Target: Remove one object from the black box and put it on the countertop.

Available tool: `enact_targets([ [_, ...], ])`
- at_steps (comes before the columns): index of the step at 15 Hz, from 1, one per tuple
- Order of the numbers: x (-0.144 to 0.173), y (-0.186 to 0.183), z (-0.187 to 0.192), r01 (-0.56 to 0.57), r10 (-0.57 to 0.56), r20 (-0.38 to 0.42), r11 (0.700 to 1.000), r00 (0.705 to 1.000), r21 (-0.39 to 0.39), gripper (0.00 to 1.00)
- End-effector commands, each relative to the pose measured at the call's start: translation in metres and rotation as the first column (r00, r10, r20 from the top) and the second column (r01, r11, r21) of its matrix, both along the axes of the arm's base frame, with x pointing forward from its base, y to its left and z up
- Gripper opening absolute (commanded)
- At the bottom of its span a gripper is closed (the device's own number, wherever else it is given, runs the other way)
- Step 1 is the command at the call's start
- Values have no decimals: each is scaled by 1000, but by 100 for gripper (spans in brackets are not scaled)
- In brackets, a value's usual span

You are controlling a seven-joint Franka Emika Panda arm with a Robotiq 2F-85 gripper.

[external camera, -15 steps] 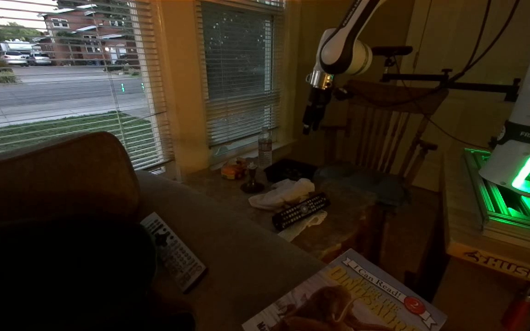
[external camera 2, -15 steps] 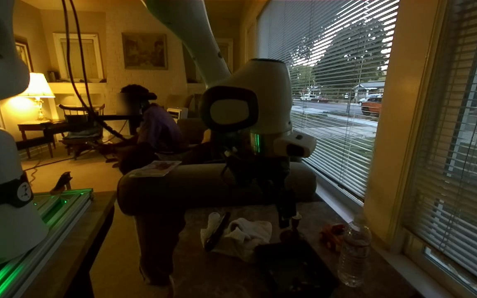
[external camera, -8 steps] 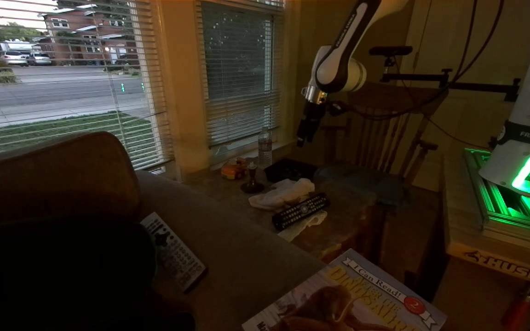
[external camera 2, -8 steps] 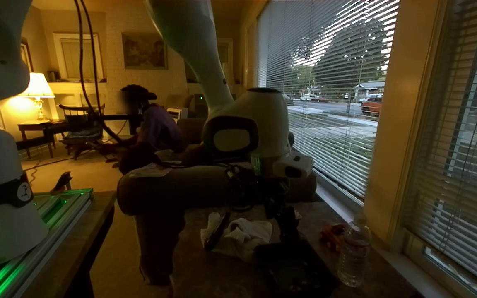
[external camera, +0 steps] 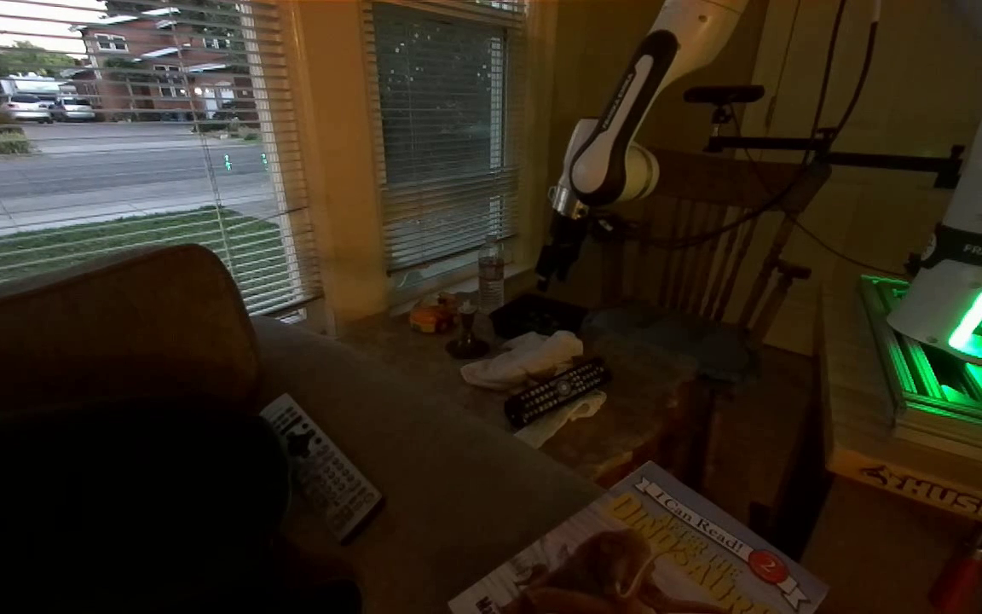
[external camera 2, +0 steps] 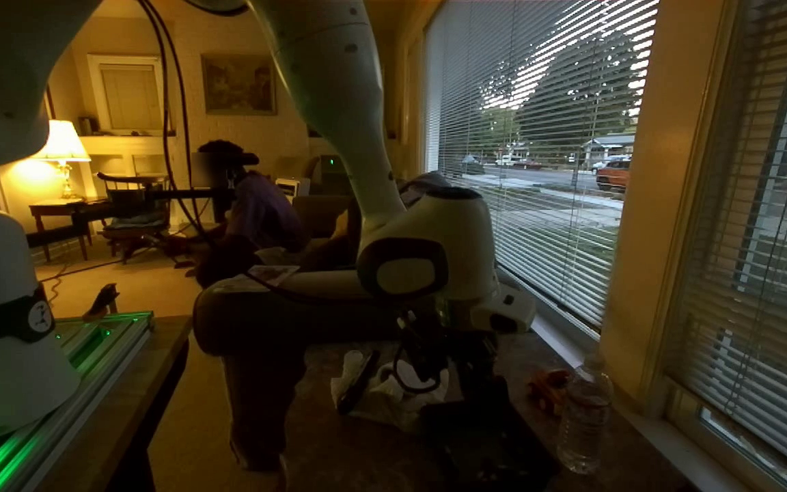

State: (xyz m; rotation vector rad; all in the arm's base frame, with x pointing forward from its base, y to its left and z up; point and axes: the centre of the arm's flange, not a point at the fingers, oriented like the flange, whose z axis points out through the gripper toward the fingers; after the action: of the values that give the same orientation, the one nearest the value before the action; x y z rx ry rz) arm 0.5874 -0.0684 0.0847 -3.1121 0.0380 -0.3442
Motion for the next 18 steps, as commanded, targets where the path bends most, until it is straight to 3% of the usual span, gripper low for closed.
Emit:
enact_targets([
  [1,26,-1,-27,8,-8,12,1000,1000,-4,100],
  [18,61,20,-78,-7,7,69,1000,998,-8,100],
])
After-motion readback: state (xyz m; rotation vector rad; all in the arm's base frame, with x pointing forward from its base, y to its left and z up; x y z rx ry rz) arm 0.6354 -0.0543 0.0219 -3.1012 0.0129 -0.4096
